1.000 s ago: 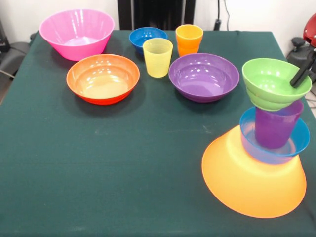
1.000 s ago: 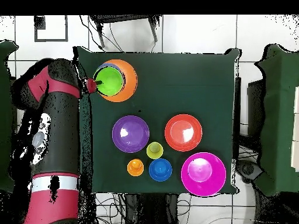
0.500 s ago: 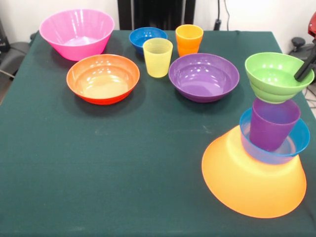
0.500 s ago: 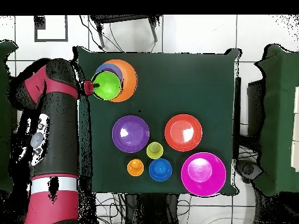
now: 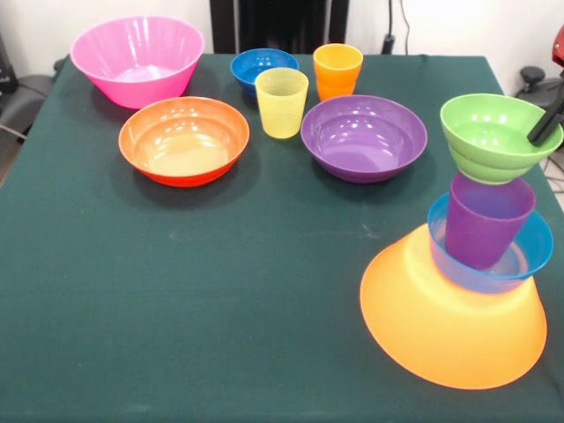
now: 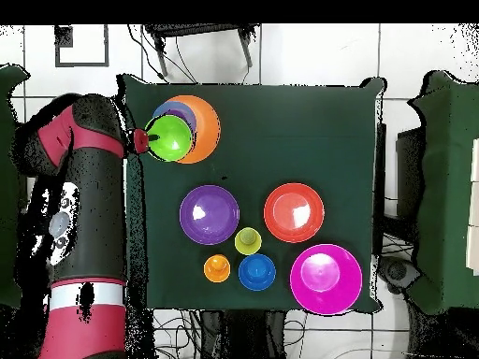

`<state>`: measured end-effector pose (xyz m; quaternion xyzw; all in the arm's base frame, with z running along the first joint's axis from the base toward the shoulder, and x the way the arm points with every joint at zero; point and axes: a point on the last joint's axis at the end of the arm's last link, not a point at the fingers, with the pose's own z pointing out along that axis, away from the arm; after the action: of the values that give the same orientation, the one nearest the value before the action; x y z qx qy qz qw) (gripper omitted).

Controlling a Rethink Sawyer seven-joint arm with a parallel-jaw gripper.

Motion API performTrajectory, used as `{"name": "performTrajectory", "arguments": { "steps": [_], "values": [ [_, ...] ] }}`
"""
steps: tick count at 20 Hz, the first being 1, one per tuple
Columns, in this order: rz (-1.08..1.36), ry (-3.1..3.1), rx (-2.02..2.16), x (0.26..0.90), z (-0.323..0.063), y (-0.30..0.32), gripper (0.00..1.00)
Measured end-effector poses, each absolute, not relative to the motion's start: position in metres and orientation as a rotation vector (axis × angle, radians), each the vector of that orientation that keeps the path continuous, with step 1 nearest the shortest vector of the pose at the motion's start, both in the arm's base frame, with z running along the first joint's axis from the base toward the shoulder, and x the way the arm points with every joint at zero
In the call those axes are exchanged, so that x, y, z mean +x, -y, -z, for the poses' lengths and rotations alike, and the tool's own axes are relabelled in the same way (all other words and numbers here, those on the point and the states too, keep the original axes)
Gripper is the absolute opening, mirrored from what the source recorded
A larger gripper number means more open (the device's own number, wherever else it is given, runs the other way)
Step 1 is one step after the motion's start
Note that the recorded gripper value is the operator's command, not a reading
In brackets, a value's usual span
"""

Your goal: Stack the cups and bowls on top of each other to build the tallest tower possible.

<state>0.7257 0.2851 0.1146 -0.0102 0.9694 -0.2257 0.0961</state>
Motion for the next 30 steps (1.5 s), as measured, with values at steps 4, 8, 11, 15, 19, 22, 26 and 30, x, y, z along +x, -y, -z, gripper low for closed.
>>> {"name": "performTrajectory", "arguments": {
  "steps": [4,8,11,15,19,22,26,30],
  "values": [
    [0.669,-2.872,-0.030,0.726,-0.115,-0.285,0.00],
    [0.669,-2.872,-0.030,0.726,-0.115,-0.285,0.00],
    [0.668,-2.872,-0.030,0.726,-0.115,-0.285,0.00],
    [0.668,-2.871,-0.031,0.726,-0.115,-0.285,0.00],
    [0.662,-2.866,-0.033,0.729,-0.115,-0.288,0.00],
    [0.655,-2.864,-0.036,0.730,-0.115,-0.290,0.00],
    [0.642,-2.859,-0.039,0.733,-0.116,-0.295,0.00],
    [0.627,-2.856,-0.041,0.736,-0.116,-0.299,0.00]
  ]
}}
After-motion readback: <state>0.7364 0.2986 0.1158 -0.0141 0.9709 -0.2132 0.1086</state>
